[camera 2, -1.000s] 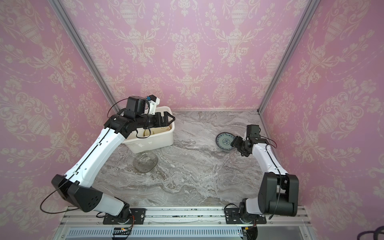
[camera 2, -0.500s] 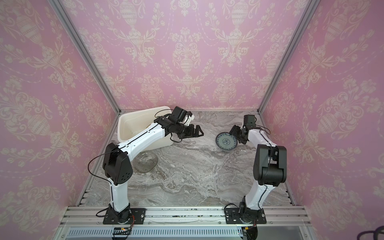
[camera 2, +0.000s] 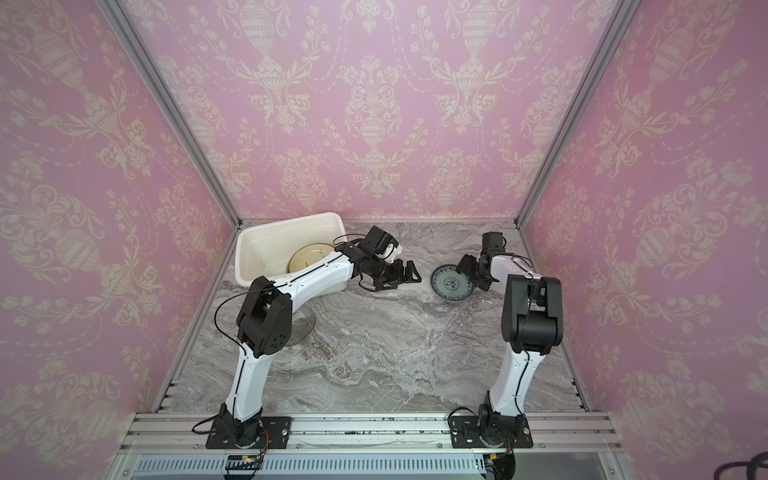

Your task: Place the plates into the plastic bin on the countertop

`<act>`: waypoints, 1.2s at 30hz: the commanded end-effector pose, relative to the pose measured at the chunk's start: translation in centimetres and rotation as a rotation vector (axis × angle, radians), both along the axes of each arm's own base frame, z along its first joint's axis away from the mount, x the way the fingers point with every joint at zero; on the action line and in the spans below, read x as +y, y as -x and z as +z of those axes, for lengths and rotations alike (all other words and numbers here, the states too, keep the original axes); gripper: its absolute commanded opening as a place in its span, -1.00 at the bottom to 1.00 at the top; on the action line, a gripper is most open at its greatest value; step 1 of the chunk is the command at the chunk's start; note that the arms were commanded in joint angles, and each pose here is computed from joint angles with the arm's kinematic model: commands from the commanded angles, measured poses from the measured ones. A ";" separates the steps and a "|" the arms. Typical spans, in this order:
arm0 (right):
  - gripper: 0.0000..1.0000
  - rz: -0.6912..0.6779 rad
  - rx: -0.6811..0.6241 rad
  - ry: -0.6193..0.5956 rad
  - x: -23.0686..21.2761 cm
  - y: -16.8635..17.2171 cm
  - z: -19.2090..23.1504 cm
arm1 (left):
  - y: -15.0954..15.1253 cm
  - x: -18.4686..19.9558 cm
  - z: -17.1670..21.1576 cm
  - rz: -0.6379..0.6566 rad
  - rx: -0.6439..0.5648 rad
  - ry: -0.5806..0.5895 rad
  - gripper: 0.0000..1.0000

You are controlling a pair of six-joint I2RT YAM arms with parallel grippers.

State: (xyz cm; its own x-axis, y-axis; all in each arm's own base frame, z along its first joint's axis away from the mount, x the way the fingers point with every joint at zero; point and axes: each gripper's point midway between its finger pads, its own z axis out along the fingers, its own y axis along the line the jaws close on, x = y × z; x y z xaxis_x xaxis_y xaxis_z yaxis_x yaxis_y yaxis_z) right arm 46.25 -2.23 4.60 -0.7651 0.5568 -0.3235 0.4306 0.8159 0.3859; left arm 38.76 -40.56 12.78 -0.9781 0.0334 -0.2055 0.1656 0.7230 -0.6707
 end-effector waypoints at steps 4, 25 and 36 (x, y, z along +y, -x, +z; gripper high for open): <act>0.52 0.118 0.023 -0.041 3.5 0.5 -0.9 | -0.7 -0.7 -1.2 0.036 0.032 0.024 0.97; -0.26 0.237 0.112 -0.086 8.0 2.4 -3.7 | -4.5 0.0 -7.8 0.299 0.145 0.104 0.46; -0.88 0.266 0.117 -0.112 8.5 2.6 -3.4 | -6.1 0.0 -9.0 0.373 0.169 0.160 0.37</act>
